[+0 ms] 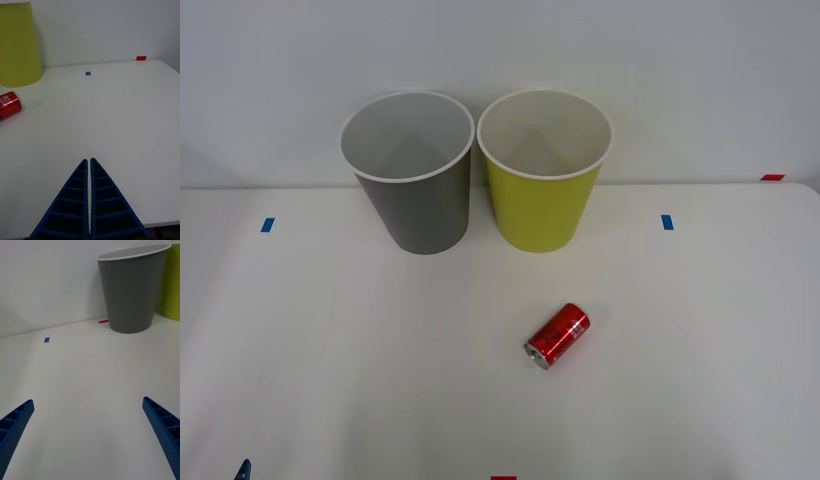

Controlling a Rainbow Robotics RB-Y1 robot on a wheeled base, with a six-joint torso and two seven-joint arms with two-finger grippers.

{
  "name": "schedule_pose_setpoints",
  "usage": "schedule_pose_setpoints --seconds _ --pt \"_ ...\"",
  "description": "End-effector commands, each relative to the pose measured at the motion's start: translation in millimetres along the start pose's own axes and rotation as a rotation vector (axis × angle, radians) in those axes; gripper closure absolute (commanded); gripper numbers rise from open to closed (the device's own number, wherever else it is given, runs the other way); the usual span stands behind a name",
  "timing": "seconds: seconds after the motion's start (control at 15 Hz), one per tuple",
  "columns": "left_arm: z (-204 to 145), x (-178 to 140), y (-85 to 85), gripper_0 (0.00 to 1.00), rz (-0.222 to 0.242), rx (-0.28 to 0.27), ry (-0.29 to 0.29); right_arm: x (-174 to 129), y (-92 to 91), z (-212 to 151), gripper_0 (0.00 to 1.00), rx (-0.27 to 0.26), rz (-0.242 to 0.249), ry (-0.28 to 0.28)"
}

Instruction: Put cans in the gray bin and PET bottles in the light green bin.

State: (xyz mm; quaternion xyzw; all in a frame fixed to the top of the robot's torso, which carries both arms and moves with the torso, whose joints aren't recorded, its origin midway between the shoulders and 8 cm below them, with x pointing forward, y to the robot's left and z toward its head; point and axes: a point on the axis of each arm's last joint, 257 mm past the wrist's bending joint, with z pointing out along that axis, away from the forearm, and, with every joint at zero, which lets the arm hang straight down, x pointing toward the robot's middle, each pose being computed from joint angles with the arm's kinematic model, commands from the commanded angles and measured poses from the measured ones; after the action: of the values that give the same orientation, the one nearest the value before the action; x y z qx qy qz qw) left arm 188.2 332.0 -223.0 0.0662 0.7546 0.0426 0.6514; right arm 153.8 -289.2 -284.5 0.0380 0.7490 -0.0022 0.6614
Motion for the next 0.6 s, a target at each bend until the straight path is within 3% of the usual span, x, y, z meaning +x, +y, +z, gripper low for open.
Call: schedule_pose_setpoints --seconds 0.07,0.6 --pt "0.0 0.0 0.0 0.00 0.000 0.000 0.000 0.0 0.0 0.0 1.00 0.000 0.000 0.000" --pt "0.0 0.0 0.0 0.00 0.000 0.000 0.000 0.0 0.0 0.0 1.00 0.000 0.000 0.000"
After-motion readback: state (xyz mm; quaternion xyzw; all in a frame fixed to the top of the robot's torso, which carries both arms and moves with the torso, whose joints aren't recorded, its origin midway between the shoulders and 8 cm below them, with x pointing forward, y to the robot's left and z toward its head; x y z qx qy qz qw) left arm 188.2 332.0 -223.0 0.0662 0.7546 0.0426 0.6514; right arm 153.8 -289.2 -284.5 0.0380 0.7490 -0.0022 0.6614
